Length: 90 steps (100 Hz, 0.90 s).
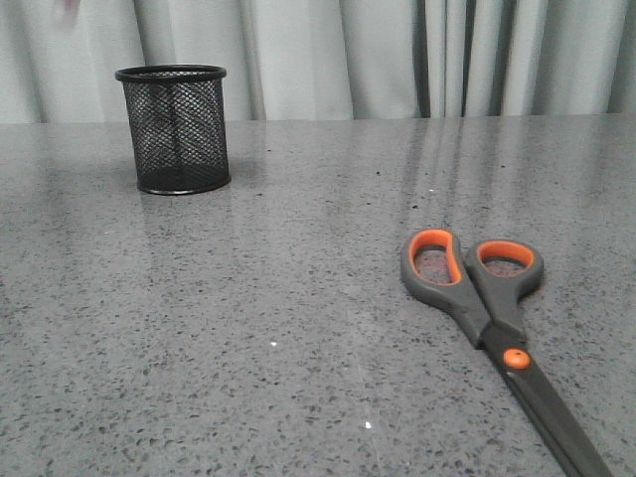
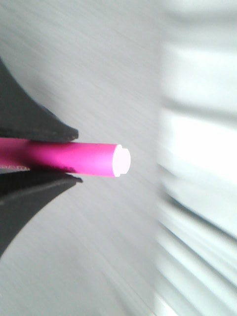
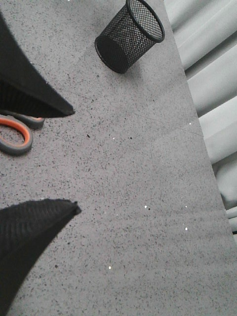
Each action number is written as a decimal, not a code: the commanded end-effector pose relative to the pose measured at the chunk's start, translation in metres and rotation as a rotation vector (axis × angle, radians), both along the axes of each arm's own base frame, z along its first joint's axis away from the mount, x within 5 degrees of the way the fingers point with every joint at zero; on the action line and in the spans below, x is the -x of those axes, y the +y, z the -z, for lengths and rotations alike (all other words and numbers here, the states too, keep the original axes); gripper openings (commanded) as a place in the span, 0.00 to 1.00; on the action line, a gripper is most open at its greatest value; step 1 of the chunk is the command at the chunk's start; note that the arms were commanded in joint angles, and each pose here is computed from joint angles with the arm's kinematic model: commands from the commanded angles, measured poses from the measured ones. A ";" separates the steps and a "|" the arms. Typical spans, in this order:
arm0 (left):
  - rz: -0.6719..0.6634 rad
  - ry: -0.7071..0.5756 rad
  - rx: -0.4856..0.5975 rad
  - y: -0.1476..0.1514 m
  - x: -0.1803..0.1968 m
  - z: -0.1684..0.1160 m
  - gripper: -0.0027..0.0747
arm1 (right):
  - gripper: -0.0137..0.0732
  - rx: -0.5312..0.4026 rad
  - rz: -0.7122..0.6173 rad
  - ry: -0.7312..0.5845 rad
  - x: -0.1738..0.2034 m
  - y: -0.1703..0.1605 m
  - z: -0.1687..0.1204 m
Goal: Put pen and scissors into bin
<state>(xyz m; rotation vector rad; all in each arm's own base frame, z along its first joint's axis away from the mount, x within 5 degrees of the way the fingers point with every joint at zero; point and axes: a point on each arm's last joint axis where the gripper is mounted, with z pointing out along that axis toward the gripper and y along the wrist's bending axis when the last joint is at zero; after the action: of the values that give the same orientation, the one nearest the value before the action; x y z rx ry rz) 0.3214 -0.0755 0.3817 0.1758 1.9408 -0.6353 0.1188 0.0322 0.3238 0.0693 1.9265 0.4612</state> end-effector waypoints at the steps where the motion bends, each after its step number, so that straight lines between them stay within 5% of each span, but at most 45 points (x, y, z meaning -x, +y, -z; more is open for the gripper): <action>1: 0.027 -0.222 0.097 -0.006 0.005 -0.035 0.01 | 0.55 -0.012 0.026 -0.124 -0.004 -0.002 -0.019; 16: 0.087 -0.319 0.071 -0.023 -0.006 -0.028 0.01 | 0.55 -0.016 0.033 -0.145 -0.005 -0.002 -0.021; 45: 0.127 -0.219 0.054 -0.038 -0.043 0.024 0.01 | 0.55 -0.016 0.033 -0.143 -0.005 -0.002 -0.021; 70: 0.149 -0.245 0.024 -0.041 -0.054 0.039 0.02 | 0.55 -0.016 0.033 -0.143 -0.005 -0.002 -0.021; 80: 0.160 -0.258 0.007 -0.042 -0.054 0.040 0.16 | 0.55 -0.016 0.033 -0.143 -0.005 -0.002 -0.021; 90: 0.160 -0.258 0.007 -0.042 -0.054 0.040 0.41 | 0.55 -0.016 0.033 -0.143 -0.005 -0.002 -0.021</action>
<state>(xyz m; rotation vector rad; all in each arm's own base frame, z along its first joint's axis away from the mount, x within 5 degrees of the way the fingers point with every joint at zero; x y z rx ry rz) 0.3839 -0.1131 0.3116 0.3975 1.7900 -0.6247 0.1203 0.0312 0.3274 0.0777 1.8836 0.4577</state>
